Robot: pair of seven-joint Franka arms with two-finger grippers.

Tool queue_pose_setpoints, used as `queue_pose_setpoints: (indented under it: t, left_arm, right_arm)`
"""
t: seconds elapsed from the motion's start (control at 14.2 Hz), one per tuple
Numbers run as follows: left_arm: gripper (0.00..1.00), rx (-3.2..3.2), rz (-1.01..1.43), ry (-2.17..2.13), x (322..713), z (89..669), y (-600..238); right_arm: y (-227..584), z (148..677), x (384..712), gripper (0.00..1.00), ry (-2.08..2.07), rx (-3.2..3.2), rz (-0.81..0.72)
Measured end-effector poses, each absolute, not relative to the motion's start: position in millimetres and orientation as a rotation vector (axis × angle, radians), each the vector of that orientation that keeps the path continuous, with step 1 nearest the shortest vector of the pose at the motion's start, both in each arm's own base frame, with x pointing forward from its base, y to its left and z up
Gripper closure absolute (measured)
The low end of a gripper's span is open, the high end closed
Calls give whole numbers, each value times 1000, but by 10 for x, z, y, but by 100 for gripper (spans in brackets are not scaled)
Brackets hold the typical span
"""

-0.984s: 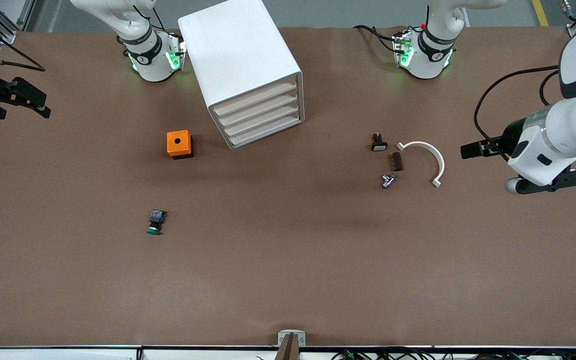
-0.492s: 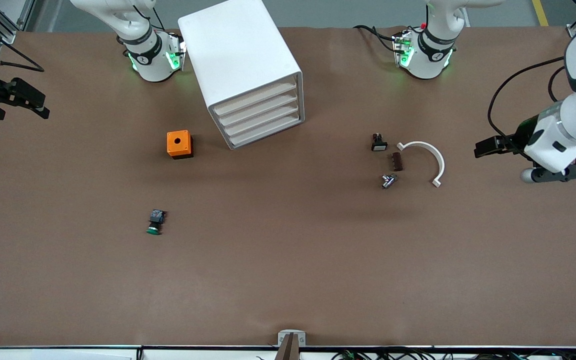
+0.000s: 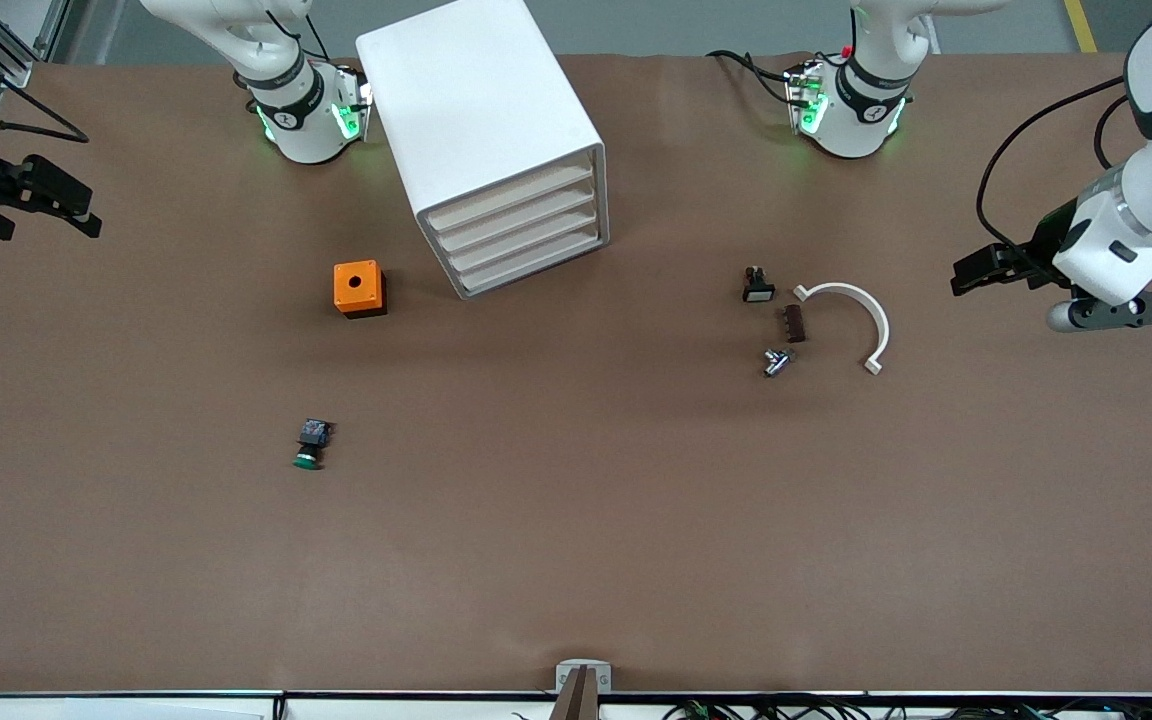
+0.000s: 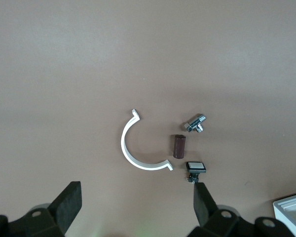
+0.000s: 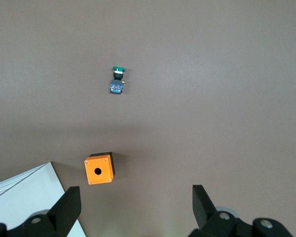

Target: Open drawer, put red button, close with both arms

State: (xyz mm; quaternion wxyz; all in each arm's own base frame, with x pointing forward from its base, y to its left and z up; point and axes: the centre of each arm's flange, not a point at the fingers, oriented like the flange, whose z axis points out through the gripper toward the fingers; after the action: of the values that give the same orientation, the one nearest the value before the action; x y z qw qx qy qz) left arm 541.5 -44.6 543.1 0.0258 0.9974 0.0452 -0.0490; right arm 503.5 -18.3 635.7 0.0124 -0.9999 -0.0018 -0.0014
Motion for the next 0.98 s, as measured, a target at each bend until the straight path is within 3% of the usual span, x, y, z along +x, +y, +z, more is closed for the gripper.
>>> queue_pose_setpoints:
  t: [0.63, 0.98]
  left_arm:
    - [0, 3078, 86, 138, 5451, 6077, -424]
    - [0, 3070, 178, 134, 5693, 6289, -435]
  right_arm:
    - [-180, 6357, 5033, 0, 7, -3113, -3]
    - [-182, 6357, 5033, 0, 8, -3113, -3]
